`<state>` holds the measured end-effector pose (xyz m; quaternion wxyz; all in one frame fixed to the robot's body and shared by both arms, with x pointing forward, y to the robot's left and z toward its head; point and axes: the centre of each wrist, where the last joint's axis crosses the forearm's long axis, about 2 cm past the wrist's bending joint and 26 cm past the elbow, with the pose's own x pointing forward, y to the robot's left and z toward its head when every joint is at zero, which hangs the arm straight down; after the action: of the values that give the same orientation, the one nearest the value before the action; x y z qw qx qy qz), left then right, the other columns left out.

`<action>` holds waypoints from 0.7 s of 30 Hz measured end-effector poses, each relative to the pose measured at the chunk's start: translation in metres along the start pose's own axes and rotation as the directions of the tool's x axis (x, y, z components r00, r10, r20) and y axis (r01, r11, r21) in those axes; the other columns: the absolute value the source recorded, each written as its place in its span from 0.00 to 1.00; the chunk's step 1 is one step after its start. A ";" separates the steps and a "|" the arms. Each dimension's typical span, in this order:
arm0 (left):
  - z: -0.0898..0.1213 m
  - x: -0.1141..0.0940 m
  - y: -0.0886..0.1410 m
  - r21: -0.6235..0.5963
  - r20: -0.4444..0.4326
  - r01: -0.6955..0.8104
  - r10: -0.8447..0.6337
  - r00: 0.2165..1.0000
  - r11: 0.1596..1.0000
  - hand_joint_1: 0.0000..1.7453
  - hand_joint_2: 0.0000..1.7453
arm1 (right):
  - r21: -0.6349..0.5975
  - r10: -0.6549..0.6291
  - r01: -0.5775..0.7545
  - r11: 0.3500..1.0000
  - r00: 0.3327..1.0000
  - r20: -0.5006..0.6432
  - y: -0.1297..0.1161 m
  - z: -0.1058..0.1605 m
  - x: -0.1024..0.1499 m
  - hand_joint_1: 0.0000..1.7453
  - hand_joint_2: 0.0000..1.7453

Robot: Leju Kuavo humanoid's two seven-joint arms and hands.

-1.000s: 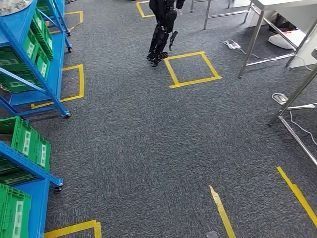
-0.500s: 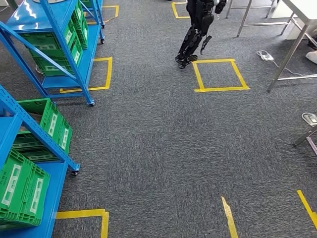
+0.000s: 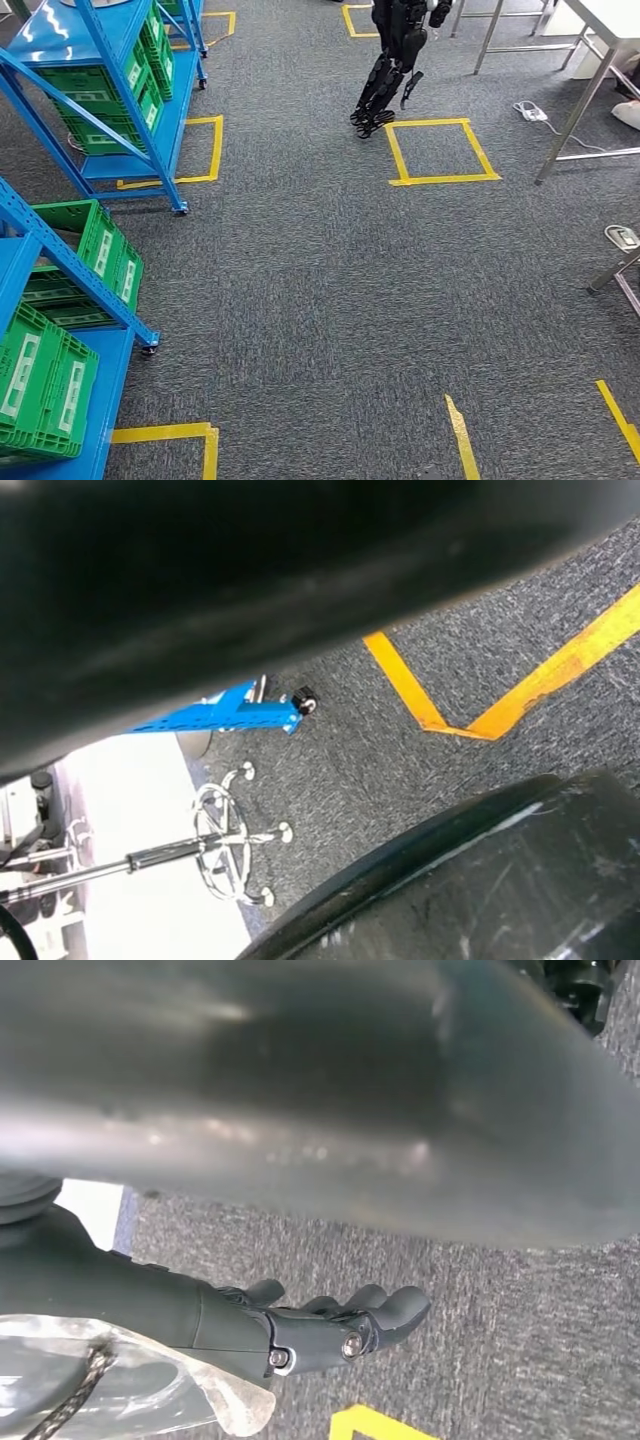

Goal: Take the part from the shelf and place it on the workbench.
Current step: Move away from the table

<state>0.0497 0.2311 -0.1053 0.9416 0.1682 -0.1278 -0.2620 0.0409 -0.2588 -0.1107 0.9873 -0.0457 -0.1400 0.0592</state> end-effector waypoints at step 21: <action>0.000 0.004 0.000 0.009 0.001 0.010 -0.010 1.000 1.000 0.00 0.00 | -0.001 -0.007 0.007 1.000 1.000 -0.007 0.002 0.001 -0.004 0.00 0.00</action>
<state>0.0528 0.2295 -0.1046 0.9395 0.1729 -0.1288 -0.2662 0.0362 -0.2577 -0.1111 0.9880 -0.0458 -0.1365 0.0557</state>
